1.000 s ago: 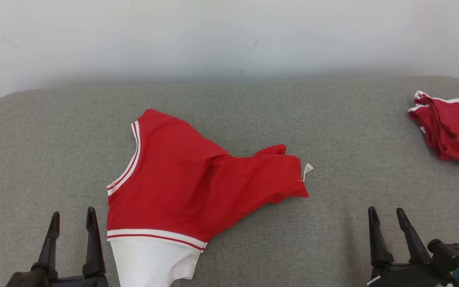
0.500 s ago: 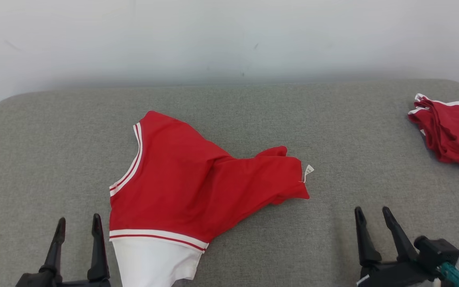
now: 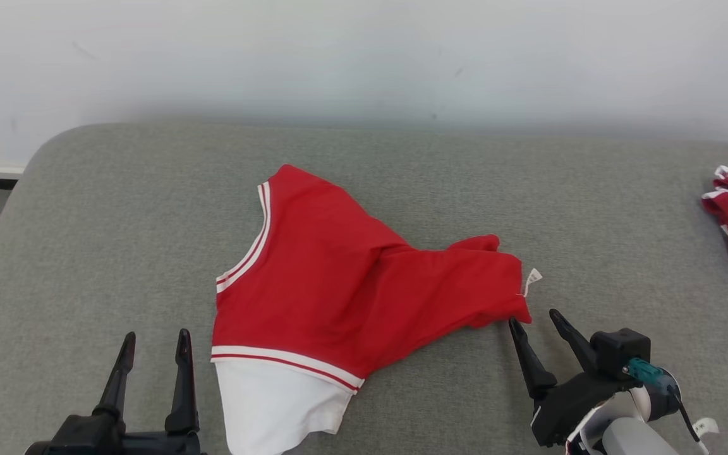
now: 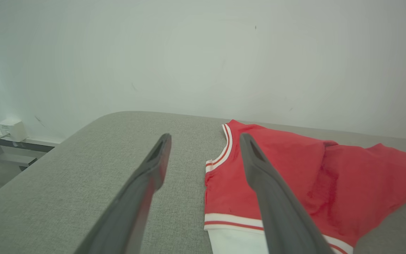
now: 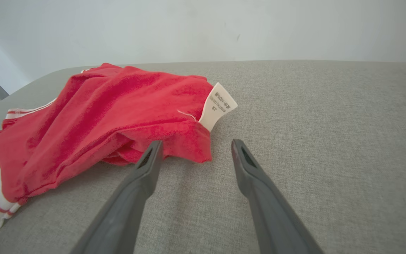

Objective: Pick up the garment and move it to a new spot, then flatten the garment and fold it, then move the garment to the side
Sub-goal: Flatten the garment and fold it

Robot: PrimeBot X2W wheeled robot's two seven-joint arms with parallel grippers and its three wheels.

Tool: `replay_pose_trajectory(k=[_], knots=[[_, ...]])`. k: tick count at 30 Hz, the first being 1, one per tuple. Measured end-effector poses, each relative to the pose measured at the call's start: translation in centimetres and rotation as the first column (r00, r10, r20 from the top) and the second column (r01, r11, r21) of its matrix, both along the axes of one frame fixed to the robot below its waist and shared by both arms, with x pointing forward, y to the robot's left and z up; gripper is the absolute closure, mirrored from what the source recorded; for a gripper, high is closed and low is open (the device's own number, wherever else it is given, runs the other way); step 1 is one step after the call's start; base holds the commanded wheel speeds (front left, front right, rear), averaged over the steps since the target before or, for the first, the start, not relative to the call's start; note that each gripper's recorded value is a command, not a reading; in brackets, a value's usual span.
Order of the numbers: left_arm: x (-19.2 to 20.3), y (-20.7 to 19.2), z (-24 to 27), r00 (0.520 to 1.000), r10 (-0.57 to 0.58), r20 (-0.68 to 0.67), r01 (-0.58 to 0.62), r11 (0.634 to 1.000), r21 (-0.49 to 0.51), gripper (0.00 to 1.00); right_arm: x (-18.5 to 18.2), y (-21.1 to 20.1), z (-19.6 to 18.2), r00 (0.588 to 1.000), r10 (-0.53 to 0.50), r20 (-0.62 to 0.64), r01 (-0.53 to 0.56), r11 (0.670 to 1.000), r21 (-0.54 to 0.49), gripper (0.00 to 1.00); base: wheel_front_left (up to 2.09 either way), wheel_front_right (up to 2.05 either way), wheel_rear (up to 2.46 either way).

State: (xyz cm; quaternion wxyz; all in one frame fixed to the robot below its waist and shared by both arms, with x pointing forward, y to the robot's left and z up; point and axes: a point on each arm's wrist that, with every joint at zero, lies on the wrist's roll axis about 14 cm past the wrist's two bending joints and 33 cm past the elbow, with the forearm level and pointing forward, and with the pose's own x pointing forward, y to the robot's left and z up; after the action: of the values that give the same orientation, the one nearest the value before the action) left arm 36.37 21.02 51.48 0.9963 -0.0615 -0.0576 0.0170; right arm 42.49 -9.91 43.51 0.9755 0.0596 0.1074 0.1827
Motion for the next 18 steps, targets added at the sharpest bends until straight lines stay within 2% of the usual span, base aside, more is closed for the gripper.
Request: replay_pose_trajectory(k=[1,3,4,10,18], knots=[[-0.1,0.1,0.0,1.000,0.004,0.001,-0.004,1.000,0.000,0.00,0.2,0.3,-0.3,1.000,0.007,-0.011,-0.007,1.000,-0.005,0.07,0.00,0.00,0.00],[-0.2,0.3,0.2,1.000,0.011,0.007,-0.011,1.000,0.003,0.00,0.5,0.6,-1.0,0.999,0.019,-0.039,-0.019,1.000,-0.019,0.91,0.00,0.00,0.00],[-0.2,0.5,0.2,1.000,0.017,0.006,-0.017,1.000,0.003,0.00,0.6,0.9,-1.3,0.998,0.026,-0.052,-0.027,0.999,-0.026,1.00,0.00,0.00,0.00],[-0.3,1.1,0.1,0.999,0.034,0.001,-0.034,0.999,0.004,0.00,2.4,1.1,-0.4,0.999,0.022,-0.036,-0.023,1.000,-0.016,1.00,0.00,0.00,0.00],[-0.1,0.7,0.1,1.000,0.022,0.002,-0.022,1.000,0.002,0.00,2.6,-1.5,2.9,0.996,-0.023,0.082,0.024,1.000,-0.010,1.00,0.00,0.00,0.00]])
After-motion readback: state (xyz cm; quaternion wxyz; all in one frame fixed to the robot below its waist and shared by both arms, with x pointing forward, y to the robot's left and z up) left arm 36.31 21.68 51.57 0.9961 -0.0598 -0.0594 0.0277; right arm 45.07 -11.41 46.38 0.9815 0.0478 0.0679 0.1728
